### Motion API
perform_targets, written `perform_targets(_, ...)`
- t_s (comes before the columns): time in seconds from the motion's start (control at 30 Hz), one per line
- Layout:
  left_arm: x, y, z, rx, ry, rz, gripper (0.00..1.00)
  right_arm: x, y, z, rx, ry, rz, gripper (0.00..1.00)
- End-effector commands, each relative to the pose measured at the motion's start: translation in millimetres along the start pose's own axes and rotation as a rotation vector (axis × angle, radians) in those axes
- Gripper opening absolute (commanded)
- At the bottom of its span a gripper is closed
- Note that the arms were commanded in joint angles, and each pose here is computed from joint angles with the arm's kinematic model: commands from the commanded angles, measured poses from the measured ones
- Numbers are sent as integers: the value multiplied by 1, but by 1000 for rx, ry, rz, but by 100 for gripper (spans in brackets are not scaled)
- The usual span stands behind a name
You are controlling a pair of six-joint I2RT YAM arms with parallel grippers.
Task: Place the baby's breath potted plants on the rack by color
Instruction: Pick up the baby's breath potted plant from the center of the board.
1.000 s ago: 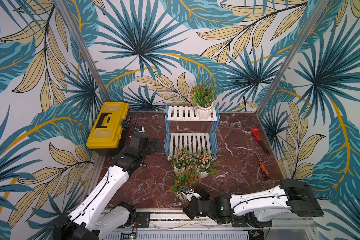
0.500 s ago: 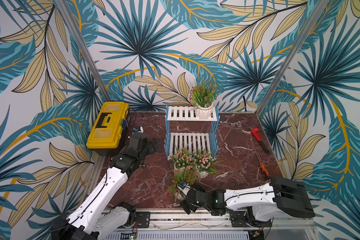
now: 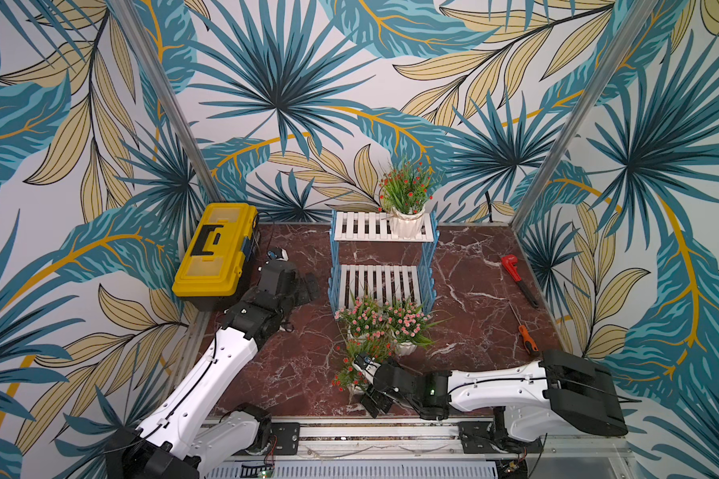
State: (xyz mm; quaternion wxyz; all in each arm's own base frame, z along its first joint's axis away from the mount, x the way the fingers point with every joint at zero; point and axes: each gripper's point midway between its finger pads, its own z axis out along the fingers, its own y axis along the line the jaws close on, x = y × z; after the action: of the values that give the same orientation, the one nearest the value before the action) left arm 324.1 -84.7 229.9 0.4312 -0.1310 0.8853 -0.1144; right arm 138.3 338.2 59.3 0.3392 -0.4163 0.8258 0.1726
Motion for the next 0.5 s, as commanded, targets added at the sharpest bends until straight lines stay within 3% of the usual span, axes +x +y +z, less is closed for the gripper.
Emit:
perform_targets(0.0,-10,-7,-3,8,-13,11,100,-9,10,4,-45,-12,-41,99)
perform_targets(0.47,-8,-6,-13,19,-15,17,99,-8,5,17,-59,42,-90,99)
